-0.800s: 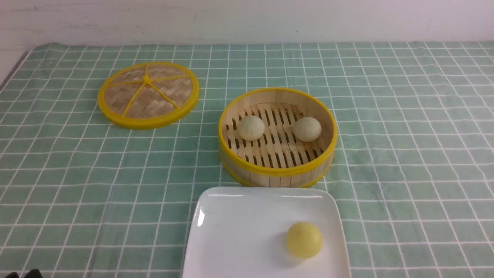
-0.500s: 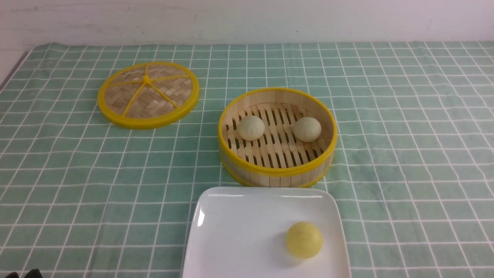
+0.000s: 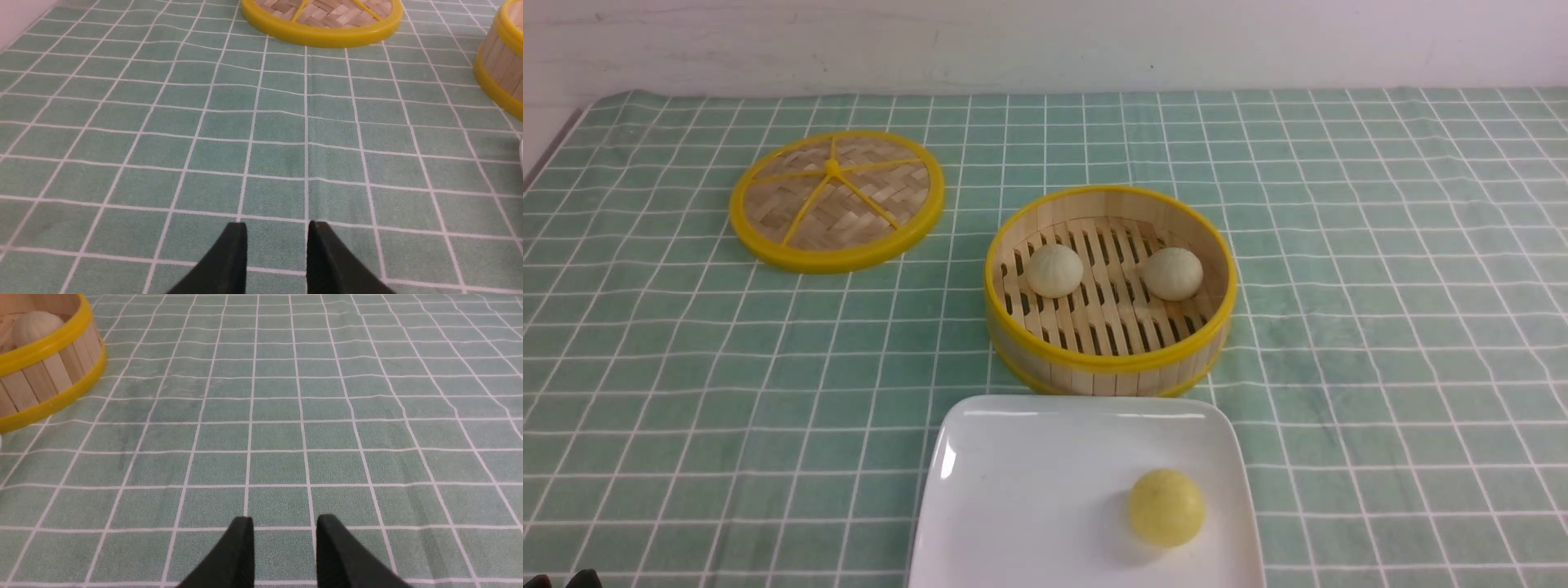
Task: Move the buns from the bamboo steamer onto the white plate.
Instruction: 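Reach toward a bun in the bamboo steamer with the right gripper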
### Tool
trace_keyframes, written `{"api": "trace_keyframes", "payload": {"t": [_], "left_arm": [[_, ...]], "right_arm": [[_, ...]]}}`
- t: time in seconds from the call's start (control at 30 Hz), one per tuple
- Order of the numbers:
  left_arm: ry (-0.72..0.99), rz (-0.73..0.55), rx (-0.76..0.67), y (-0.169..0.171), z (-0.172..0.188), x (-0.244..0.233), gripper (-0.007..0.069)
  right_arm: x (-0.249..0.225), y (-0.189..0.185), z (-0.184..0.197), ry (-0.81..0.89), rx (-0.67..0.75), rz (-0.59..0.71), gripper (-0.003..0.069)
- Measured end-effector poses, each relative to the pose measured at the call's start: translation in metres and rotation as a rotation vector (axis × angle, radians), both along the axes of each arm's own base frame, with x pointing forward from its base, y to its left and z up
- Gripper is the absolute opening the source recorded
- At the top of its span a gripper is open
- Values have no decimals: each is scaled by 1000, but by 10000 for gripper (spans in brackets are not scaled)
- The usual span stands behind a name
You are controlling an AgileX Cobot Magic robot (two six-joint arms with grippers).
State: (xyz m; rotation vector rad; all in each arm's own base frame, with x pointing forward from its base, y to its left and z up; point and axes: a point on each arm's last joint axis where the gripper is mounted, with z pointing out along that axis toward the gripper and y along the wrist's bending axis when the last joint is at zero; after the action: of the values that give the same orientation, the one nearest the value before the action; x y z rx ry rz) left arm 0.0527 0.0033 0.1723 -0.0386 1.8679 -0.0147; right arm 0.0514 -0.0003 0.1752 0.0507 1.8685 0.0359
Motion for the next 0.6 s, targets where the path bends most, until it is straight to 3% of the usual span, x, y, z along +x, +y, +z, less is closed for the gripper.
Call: {"api": "trace_keyframes", "payload": {"t": [0.6], "left_arm": [[2,10,99,3,0,0,240]], "right_arm": [[0,0,0,0,1,0,240]]}}
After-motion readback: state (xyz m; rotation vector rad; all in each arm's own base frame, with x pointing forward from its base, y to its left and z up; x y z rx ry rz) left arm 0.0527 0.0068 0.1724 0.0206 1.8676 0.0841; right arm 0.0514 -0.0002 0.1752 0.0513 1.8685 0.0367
